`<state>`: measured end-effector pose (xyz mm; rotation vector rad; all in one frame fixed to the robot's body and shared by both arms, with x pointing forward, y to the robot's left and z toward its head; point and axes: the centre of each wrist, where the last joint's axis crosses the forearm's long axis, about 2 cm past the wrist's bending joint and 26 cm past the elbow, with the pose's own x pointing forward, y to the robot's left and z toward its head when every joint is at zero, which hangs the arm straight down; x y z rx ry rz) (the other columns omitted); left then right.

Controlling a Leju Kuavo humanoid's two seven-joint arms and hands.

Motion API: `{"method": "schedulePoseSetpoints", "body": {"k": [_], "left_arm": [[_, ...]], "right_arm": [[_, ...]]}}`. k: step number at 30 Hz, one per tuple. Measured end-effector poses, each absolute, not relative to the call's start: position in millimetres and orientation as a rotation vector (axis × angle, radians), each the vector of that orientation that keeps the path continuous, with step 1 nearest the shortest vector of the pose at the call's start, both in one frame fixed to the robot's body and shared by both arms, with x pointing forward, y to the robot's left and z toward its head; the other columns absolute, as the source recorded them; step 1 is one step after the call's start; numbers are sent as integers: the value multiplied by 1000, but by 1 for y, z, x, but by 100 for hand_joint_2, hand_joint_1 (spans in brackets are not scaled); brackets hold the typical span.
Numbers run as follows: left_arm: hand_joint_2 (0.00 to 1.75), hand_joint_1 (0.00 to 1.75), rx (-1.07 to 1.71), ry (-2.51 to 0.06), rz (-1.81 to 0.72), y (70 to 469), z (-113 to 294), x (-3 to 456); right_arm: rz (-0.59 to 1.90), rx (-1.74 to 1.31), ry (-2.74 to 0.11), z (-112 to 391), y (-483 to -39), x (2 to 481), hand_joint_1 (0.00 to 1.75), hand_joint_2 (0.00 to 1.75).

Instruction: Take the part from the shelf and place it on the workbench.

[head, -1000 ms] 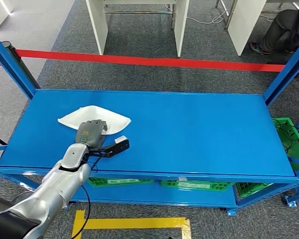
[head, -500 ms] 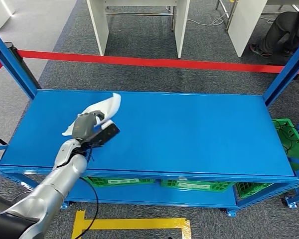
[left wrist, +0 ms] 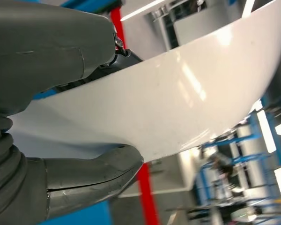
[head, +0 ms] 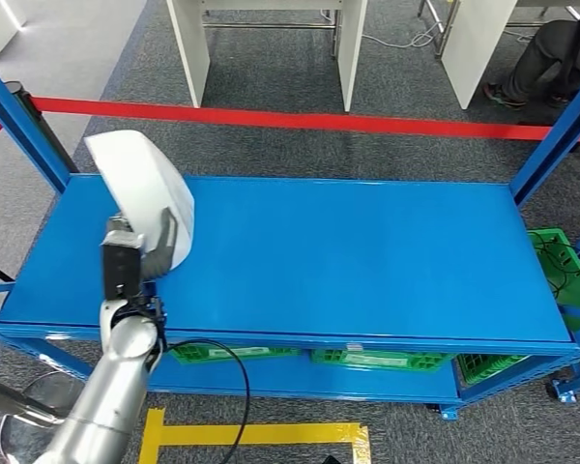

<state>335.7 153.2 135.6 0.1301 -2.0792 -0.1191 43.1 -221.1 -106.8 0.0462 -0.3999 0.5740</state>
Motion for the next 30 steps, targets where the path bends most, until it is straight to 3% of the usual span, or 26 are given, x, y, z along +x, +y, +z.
{"method": "schedulePoseSetpoints", "body": {"k": [16, 30], "left_arm": [[175, 175, 156, -2447, -60, 209, 171, 249], [175, 175, 262, -2418, -108, 224, 160, 205]], "right_arm": [[380, 141, -358, -109, -227, 32, 0, 0], [348, -116, -306, -110, -239, 32, 0, 0]]}}
